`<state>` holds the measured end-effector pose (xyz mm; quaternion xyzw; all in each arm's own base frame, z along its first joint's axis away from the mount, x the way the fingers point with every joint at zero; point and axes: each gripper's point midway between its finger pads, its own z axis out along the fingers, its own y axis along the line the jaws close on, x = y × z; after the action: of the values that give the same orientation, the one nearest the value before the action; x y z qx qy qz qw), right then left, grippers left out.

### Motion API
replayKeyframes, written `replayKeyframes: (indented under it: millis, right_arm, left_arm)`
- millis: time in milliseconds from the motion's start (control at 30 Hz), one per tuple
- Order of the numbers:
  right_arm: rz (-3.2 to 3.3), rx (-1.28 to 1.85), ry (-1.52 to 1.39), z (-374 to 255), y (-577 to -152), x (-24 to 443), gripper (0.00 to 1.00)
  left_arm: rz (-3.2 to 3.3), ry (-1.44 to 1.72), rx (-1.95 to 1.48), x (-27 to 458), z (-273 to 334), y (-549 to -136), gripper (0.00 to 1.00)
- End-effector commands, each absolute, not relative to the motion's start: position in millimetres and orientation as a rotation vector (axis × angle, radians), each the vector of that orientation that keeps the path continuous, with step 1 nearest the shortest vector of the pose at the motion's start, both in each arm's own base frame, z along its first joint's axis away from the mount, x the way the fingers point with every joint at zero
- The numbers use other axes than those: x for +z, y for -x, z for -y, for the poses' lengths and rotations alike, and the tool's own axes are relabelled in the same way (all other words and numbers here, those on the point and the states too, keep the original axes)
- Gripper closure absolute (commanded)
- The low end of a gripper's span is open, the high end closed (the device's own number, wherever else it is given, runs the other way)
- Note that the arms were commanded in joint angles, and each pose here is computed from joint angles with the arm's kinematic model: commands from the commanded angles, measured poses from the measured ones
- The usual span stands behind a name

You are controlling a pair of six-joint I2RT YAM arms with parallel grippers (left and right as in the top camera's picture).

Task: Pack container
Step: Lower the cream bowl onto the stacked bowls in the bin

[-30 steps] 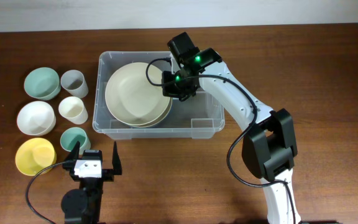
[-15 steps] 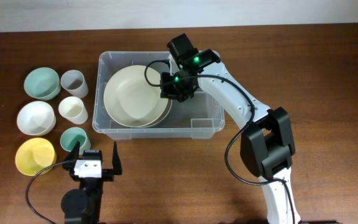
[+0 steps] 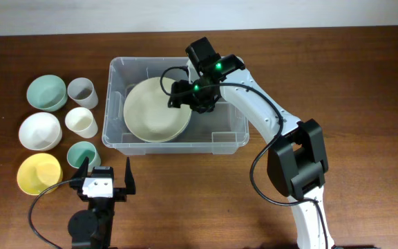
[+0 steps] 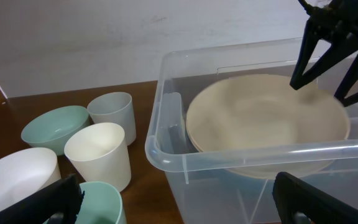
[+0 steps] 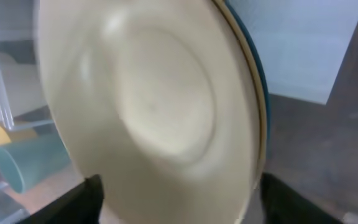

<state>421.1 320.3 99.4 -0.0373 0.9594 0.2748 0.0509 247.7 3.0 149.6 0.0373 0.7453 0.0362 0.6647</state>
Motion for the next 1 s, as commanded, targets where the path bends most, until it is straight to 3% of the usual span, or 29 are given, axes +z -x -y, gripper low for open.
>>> replayKeyframes:
  millis: [0, 600, 867, 933, 967]
  right_arm:
    - [-2.936, 0.849, 0.125, -324.2, -418.4, 92.4, 0.18]
    - [-2.83, 0.804, 0.198, -323.2, -440.3, 96.3, 0.14]
    - [-2.696, 0.707, 0.201, -320.7, -471.6, 107.2, 0.2]
    - [-2.661, 0.707, 0.24, -323.2, -476.4, 112.1, 0.38]
    - [-2.651, 0.709, 0.244, -324.1, -477.9, 113.3, 0.52]
  left_arm:
    - [-1.693, -0.067, 0.084, 146.4, -5.7, -247.6, 0.0]
    - [-1.693, -0.067, 0.084, 146.4, -5.7, -247.6, 0.0]
    - [-1.693, -0.067, 0.084, 146.4, -5.7, -247.6, 0.0]
    - [-1.693, -0.067, 0.084, 146.4, -5.7, -247.6, 0.0]
    - [-1.693, -0.067, 0.085, 146.4, -5.7, -247.6, 0.0]
